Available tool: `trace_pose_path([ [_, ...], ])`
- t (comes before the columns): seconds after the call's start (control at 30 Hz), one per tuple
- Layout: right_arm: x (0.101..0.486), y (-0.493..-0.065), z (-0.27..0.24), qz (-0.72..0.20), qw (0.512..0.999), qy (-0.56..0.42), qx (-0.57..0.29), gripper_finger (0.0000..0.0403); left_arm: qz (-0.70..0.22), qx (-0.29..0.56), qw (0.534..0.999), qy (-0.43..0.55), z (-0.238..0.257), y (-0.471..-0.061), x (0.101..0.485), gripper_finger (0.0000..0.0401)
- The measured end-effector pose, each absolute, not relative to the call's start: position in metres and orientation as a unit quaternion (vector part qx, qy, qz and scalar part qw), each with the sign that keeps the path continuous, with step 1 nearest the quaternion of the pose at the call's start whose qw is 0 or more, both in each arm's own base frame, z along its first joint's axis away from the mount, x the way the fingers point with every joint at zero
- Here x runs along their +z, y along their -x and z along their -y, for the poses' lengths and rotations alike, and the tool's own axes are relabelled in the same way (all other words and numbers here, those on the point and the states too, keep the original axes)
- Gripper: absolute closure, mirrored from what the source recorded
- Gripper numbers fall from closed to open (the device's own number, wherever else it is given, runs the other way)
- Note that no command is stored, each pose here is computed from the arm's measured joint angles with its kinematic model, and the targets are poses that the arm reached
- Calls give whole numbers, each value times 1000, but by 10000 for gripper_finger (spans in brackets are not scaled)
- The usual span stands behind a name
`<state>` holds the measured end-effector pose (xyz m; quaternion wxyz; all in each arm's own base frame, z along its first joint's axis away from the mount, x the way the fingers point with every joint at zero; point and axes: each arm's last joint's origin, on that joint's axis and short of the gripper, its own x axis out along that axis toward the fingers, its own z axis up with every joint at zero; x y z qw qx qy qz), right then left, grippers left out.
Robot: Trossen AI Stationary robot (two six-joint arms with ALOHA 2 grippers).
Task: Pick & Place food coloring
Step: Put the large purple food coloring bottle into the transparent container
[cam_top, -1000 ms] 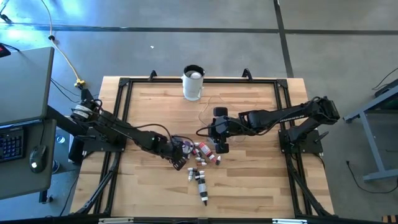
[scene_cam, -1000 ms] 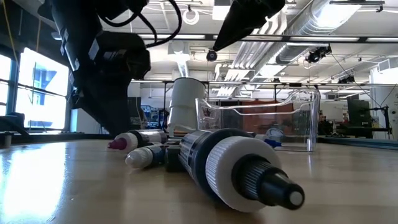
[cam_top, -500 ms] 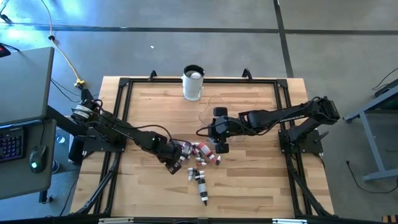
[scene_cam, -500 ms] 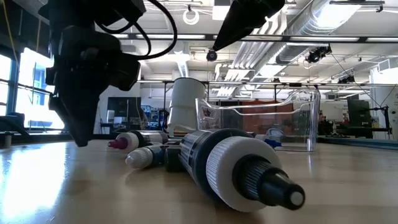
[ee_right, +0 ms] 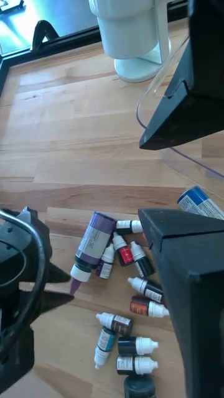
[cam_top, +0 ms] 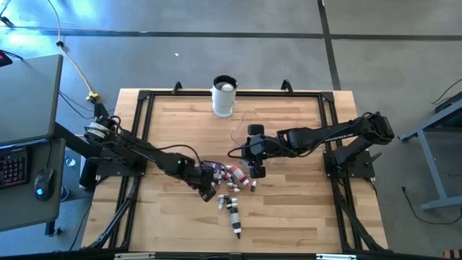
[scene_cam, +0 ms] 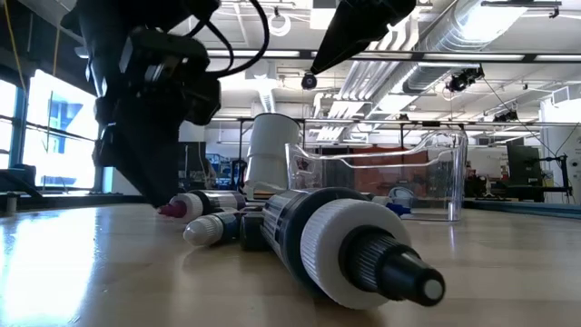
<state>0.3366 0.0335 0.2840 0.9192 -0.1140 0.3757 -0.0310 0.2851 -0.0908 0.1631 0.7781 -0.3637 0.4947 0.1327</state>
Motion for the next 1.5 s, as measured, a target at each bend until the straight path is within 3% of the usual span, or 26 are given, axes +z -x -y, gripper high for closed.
trace_pose_path([
  [0.4,284,-337,-33,-376,919,114,-31,245,-483,162,787,347,89,-287,158,274],
  [0.77,284,-337,-34,-376,919,114,-31,245,-525,211,767,302,83,-274,152,274],
  [1.27,284,-337,-34,-376,919,114,-31,245,-511,221,791,251,81,-274,153,275],
  [1.37,284,-337,-33,-376,919,114,-31,245,-517,209,797,232,81,-274,153,286],
  [1.5,284,-337,-34,-376,919,114,-31,245,-518,208,798,230,81,-274,153,334],
])
